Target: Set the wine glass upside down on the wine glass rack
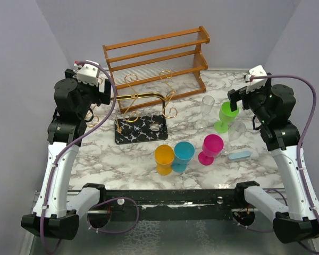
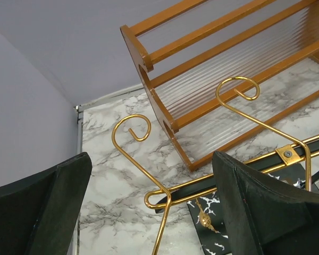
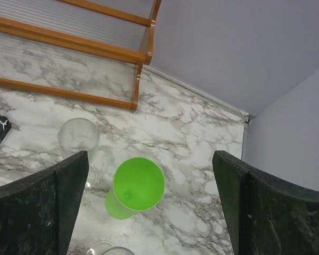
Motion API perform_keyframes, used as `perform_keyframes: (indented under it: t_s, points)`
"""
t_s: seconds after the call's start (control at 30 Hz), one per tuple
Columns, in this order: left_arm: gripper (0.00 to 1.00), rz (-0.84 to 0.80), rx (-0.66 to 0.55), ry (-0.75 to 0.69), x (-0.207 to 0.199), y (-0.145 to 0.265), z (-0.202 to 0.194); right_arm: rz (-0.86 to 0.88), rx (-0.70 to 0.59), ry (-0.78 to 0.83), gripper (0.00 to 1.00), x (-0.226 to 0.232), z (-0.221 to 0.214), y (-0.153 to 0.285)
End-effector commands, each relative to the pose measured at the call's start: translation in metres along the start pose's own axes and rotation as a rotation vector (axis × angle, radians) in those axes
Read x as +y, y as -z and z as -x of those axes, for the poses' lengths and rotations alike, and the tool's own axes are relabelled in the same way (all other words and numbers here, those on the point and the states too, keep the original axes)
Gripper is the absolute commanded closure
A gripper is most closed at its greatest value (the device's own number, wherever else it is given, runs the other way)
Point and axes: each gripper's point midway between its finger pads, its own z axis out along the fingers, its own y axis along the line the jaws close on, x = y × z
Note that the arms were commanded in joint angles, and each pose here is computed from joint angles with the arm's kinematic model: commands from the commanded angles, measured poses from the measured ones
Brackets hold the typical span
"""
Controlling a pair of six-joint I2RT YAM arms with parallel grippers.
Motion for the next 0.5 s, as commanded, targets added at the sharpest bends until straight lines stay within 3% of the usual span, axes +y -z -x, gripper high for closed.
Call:
perform_keyframes:
  t_s: [0.0,0.23,0.47]
  points:
    - [0.01,0.039,-0.047,-0.025,0.009,0.008,0.014,-0.054,-0.035,-0.009,0.01,-0.01,0.008,0.005]
    - [0.01,0.03,-0.051,-0.017,0.007,0.009,0.015,-0.017,-0.027,0.01,0.01,-0.004,0.006,0.006]
    - [0.01,-0.035,-0.044,-0.026,-0.003,0.01,0.016,0.209,0.009,0.096,0.01,0.032,-0.003,0.011]
